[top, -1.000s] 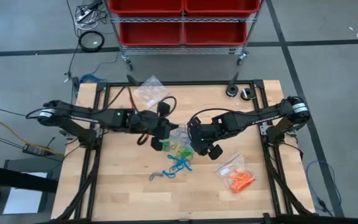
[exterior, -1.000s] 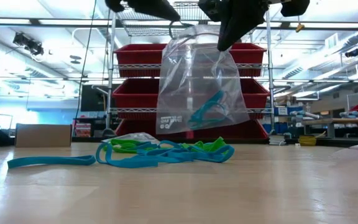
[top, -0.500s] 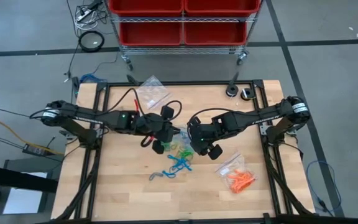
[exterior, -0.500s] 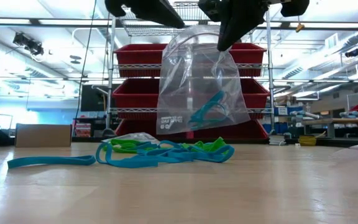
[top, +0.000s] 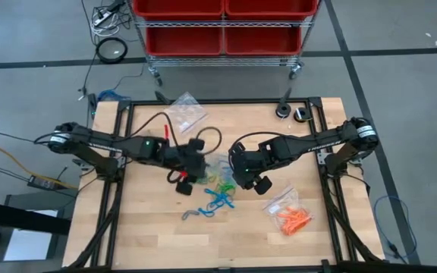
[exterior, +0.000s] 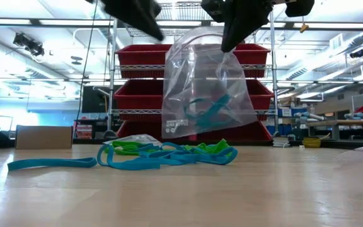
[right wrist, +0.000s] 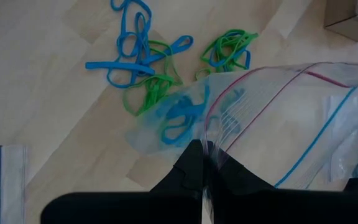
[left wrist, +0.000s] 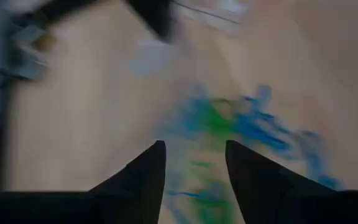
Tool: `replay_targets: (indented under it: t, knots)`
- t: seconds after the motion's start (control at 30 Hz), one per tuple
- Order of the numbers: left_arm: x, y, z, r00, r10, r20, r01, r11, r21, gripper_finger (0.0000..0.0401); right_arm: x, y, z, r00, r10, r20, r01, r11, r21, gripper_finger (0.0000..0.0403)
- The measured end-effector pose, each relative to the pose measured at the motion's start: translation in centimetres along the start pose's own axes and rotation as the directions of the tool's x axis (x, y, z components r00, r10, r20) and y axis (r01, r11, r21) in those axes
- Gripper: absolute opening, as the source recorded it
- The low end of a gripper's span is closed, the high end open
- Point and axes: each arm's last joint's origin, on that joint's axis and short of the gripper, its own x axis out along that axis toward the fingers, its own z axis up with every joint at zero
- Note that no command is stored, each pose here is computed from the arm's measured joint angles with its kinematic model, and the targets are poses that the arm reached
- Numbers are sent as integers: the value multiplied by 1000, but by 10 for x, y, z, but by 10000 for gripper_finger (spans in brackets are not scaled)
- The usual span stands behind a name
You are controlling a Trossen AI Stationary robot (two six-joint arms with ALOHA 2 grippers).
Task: Sort rubber bands
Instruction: Put the blue rubber band into the transparent zip bag
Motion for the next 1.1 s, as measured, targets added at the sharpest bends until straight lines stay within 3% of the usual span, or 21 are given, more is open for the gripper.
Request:
replay_targets:
  t: [0.1,0.3,0.43,0.57,0.8,1.0,1.1]
  knots:
    - [8,-17,-11,995,-93,-33,92,995,-38,171,0,0,0,1000,-1,2,1,1000,0,0]
    - [36,-52,-49,984,-170,-54,165,982,-88,162,0,0,0,1000,-2,3,2,1000,6,0]
    - [52,-72,-75,967,-253,11,251,954,-163,162,0,0,0,1000,6,7,-6,1000,9,0]
    - [61,-88,-96,957,-275,92,289,931,-223,162,0,0,0,1000,18,14,-18,1000,10,0]
    - [71,-101,-115,924,-272,267,340,907,-250,162,0,-1,0,1000,16,20,-16,1000,13,0]
    - [99,-104,-131,933,-305,191,352,886,-303,162,0,-2,0,1000,13,22,-13,1000,16,0]
    - [112,-106,-131,903,-352,248,418,853,-312,161,0,-2,0,1000,13,22,-13,1000,16,0]
